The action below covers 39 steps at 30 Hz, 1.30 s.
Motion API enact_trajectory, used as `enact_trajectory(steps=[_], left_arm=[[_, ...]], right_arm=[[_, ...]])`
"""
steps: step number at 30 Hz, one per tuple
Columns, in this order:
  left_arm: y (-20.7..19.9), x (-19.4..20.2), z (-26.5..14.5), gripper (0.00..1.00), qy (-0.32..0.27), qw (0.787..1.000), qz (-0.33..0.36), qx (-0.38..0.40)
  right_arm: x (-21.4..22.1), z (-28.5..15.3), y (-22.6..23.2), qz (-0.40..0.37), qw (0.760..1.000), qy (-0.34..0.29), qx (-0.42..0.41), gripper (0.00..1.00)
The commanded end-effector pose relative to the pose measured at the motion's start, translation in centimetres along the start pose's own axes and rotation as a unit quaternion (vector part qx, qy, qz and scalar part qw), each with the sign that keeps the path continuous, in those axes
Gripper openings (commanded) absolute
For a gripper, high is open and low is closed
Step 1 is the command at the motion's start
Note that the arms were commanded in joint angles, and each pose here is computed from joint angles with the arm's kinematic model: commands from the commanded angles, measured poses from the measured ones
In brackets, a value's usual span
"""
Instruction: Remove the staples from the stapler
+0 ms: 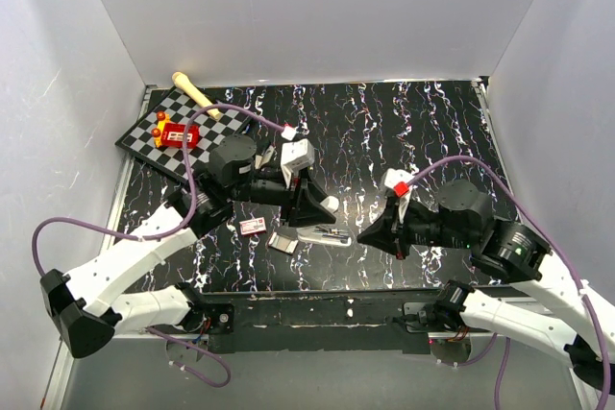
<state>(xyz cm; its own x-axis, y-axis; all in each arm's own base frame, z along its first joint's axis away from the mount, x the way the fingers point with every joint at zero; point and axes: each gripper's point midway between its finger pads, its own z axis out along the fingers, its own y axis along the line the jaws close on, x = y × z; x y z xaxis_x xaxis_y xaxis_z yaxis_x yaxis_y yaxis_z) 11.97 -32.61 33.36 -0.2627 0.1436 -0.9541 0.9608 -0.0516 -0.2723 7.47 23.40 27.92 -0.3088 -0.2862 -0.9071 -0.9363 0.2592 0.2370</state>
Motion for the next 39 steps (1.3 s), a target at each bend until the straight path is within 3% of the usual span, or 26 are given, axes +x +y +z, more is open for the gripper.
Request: enact_trajectory(steps=[1,12,17,27,39], left_arm=[[2.3,-0.6,0.4,0.00,0.002,0.999,-0.002,-0.054],[6.2,0.4,1.6,0.00,0.013,0.992,-0.036,-0.120],[7.8,0.9,2.2,0.00,0.019,0.988,-0.055,-0.143],[11.4,0.0,2.8,0.00,-0.022,0.971,-0.098,-0.218],[16.2,-0.4,3.6,0.00,-0.064,0.938,-0.155,-0.302]], right_arm=[[-2.9,-1.6,-2.5,-0.019,0.994,-0.048,0.092,0.01],[-4.9,1.8,-8.5,0.032,0.971,-0.076,0.223,0.01],[-5.5,3.5,-10.0,0.044,0.964,-0.106,0.241,0.01],[-0.7,7.2,-13.2,0.088,0.950,-0.112,0.277,0.01],[3.1,10.2,-13.4,0.121,0.953,-0.145,0.239,0.01]])
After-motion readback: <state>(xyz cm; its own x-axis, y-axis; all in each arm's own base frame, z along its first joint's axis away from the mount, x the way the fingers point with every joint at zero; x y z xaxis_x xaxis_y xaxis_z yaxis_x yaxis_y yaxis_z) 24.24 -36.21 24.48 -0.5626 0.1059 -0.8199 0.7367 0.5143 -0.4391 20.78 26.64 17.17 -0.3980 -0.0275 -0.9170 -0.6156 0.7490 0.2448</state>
